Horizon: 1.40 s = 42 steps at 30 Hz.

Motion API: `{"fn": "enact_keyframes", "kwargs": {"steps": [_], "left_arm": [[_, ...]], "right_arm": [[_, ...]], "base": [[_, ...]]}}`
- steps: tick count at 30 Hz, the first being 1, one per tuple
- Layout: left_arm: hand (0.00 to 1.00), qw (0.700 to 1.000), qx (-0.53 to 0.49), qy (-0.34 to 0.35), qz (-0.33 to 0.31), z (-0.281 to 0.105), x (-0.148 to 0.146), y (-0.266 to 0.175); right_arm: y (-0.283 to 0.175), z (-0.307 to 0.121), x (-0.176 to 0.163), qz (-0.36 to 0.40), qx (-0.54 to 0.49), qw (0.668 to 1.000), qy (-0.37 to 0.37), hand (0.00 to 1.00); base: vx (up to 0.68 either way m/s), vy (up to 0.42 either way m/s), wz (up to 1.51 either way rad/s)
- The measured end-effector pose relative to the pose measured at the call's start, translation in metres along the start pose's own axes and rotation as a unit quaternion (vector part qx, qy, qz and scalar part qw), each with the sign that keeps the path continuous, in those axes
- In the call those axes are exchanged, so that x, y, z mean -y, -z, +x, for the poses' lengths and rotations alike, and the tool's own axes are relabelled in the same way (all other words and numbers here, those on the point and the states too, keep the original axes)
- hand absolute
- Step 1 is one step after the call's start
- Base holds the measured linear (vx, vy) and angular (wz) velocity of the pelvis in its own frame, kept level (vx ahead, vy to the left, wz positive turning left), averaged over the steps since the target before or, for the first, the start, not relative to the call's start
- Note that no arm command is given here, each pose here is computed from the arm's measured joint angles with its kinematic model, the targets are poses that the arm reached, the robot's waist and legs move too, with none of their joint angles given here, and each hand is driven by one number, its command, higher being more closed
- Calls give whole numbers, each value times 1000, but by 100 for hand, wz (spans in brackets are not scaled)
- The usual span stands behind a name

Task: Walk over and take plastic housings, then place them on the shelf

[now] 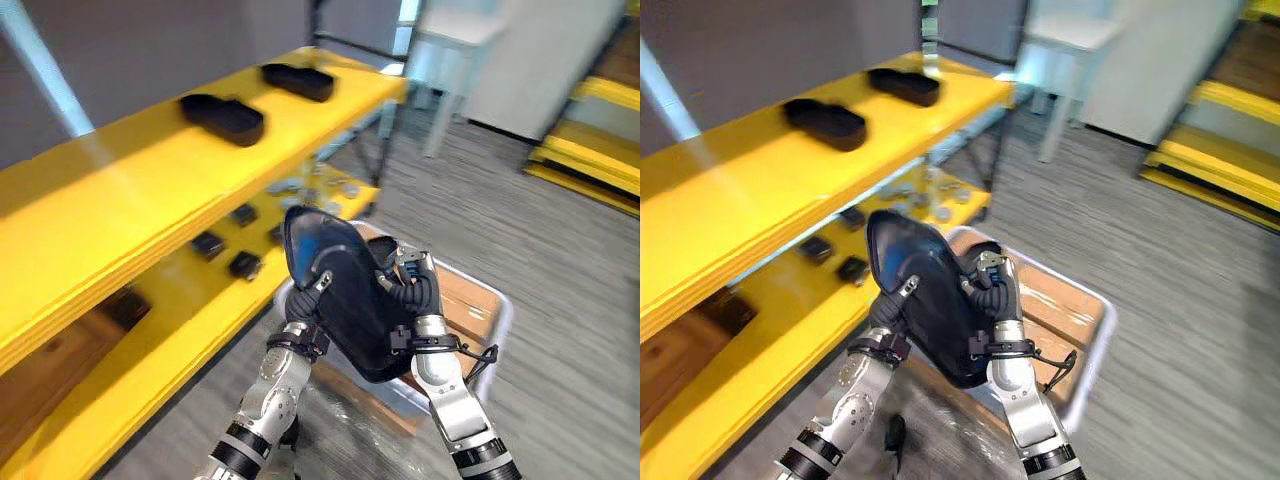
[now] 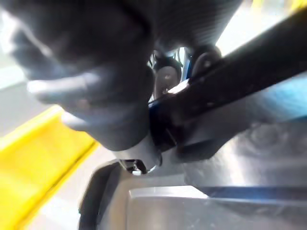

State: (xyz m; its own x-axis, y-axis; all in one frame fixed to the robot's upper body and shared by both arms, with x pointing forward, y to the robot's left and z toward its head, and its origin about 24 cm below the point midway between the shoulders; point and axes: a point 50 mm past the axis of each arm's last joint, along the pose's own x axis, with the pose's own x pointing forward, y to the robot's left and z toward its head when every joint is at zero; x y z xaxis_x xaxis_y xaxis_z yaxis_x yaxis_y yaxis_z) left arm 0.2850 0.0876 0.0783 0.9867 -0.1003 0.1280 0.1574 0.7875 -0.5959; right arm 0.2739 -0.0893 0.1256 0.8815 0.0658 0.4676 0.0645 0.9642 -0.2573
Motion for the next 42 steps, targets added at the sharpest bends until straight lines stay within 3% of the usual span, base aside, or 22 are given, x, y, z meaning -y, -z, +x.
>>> {"fn": "enact_keyframes", "kwargs": {"steps": [1,5,7,9,13,18,22,26,32,42], "left_arm": [[100,999,34,-20,4,1,-4,-14],[100,986,140,-91,1,-6,-26,-60],[100,983,172,-68,-9,-8,-14,-73],[100,975,217,-41,13,-15,-1,-87],[100,969,237,-56,51,-17,-4,-92],[100,957,256,-63,117,-20,-4,-95],[100,958,231,-83,146,-23,-17,-83],[100,949,224,-121,185,-34,-35,-82],[100,919,227,-125,296,-25,-32,-84],[100,894,243,-144,348,-16,-36,-95]], "right_arm": [[-10,7,-10,1,35,999,-27,0],[-35,13,-57,27,96,985,-140,0],[-38,-2,-87,57,86,969,-223,0],[-39,-5,-101,105,63,965,-230,0],[-33,-7,-100,127,43,964,-231,0],[-11,-21,-79,142,-12,974,-178,0],[16,-40,-24,125,-69,987,-67,0],[20,-47,6,122,-72,989,-42,0],[0,-60,60,235,-18,972,-9,0],[-7,-76,87,325,14,945,36,0]], "base": [[287,12,136],[347,22,91],[280,13,59],[332,54,89],[312,149,98],[308,-11,94],[269,-163,92],[351,-209,2],[146,-99,-7],[-6,13,-7]]}}
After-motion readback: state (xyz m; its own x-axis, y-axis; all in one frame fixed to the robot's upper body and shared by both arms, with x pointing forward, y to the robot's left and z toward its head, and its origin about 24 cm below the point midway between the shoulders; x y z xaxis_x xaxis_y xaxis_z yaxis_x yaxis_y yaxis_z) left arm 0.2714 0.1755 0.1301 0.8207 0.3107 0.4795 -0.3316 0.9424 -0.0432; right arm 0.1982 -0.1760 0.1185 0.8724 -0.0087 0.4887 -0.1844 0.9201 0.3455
